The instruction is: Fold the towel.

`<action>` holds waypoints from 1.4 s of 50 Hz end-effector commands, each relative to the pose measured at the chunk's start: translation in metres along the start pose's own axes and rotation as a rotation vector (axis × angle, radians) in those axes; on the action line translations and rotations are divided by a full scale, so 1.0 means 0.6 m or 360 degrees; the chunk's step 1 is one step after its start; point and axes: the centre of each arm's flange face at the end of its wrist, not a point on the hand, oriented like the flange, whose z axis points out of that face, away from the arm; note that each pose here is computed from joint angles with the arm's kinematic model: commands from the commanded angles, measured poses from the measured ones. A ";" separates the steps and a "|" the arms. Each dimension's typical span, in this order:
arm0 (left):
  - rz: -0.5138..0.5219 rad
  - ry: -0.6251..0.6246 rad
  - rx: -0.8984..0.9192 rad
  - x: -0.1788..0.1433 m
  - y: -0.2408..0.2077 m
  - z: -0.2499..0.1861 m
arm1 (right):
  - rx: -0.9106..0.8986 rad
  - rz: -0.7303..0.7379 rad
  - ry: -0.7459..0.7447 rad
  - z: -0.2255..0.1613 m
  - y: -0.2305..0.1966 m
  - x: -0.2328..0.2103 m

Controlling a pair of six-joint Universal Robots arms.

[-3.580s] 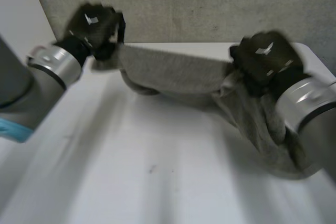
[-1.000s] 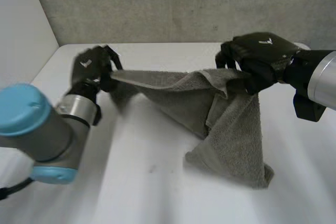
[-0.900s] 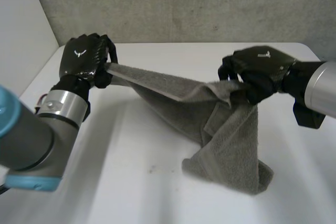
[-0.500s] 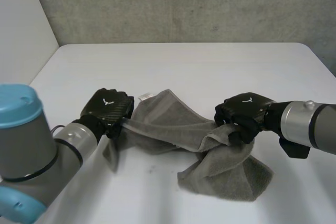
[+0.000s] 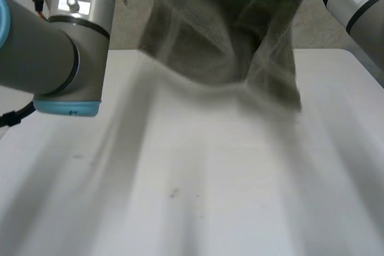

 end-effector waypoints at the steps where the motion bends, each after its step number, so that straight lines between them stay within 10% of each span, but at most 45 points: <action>1: 0.0034 0.0082 -0.0348 0.014 0.082 -0.094 | -0.0191 0.0181 -0.0380 -0.038 0.049 -0.070; 18: 0.0042 0.0392 -0.1001 0.068 0.200 -0.311 | -0.0844 0.0129 -0.1005 -0.165 0.235 -0.222; 49: -0.0052 0.0427 -0.0864 0.081 0.105 -0.248 | -0.0874 0.1023 -0.0422 -0.251 0.176 -0.233; 70: -0.0402 0.0267 -0.0894 0.061 0.093 -0.214 | -0.0889 0.0899 -0.0146 -0.243 0.224 -0.319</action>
